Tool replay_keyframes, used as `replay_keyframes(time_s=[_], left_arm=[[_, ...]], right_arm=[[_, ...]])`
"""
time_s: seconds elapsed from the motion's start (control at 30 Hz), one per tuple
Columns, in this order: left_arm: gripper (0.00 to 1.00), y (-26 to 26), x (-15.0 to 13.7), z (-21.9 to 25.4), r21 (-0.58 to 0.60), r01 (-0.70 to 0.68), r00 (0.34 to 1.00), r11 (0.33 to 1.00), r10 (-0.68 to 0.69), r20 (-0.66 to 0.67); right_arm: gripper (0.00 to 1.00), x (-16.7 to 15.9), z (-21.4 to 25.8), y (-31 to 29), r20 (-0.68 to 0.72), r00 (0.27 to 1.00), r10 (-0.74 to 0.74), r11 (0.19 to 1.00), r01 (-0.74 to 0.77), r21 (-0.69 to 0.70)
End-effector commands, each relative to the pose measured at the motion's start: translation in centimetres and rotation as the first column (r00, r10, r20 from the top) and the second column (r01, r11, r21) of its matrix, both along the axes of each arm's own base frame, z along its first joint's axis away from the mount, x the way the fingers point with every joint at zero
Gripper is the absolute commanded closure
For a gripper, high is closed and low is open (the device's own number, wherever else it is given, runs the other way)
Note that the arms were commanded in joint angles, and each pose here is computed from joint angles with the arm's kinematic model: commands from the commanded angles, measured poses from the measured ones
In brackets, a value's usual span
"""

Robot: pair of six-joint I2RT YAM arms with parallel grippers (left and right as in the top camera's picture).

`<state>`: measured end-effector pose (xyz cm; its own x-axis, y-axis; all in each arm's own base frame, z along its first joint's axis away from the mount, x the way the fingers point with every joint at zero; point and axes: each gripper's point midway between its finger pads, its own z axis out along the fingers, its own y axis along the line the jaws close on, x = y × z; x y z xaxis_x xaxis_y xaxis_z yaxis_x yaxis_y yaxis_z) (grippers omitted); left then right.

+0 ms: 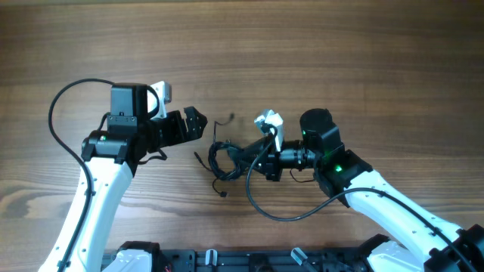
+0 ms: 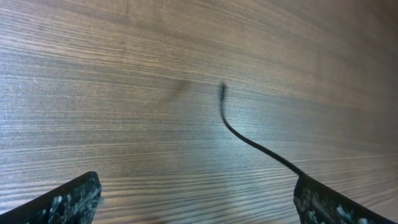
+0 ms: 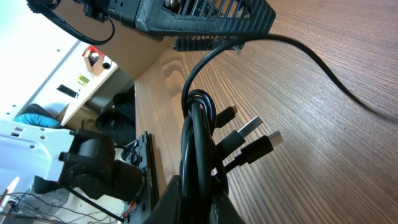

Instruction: Untangle cables

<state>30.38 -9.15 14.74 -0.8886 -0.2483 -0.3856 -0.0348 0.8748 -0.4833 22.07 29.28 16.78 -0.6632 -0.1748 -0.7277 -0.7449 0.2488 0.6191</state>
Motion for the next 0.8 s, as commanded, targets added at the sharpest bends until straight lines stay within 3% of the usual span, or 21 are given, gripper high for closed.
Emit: replay_keyframes(time_s=[0.0, 0.1, 0.17, 0.27, 0.47, 0.67, 0.77], left_arm=[[0.00, -1.4, -0.2, 1.0, -0.017, 0.155, 0.986, 0.988, -0.154, 0.064], [0.00, -2.6, -0.7, 1.6, -0.048, 0.250, 0.964, 0.967, -0.244, 0.103], [0.00, -2.0, -0.4, 1.3, -0.016, 0.224, 0.970, 0.974, -0.222, 0.098], [0.00, -0.6, 1.1, 1.2, -0.021, 0.047, 0.997, 0.999, -0.045, 0.067], [0.00, -0.7, 1.4, 1.5, -0.034, 0.032, 0.996, 0.999, -0.030, 0.079], [0.00, -1.6, 0.0, 1.2, -0.024, 0.160, 0.985, 0.987, -0.157, 0.077], [0.02, -2.4, -0.6, 1.5, -0.036, 0.243, 0.966, 0.969, -0.238, 0.101]], right_arm=[[0.96, 0.6, -0.8, -0.3, -0.087, 0.994, -0.070, 0.997, 0.068, -0.024], [0.96, 0.5, -0.7, -0.4, -0.091, 0.994, -0.059, 0.998, 0.057, -0.018], [0.96, -0.5, -0.4, -0.2, -0.086, 0.996, 0.002, 1.000, -0.002, 0.003], [0.96, -1.6, -0.3, -0.1, -0.011, 0.996, 0.088, 0.996, -0.088, 0.010], [0.96, -3.1, 0.3, -0.1, 0.110, 0.972, 0.205, 0.977, -0.211, 0.040], [0.96, -3.7, 0.6, -0.1, 0.349, 0.892, 0.287, 0.949, -0.315, 0.024], [0.96, -3.7, 0.6, -0.1, 0.382, 0.877, 0.292, 0.946, -0.323, 0.018]])
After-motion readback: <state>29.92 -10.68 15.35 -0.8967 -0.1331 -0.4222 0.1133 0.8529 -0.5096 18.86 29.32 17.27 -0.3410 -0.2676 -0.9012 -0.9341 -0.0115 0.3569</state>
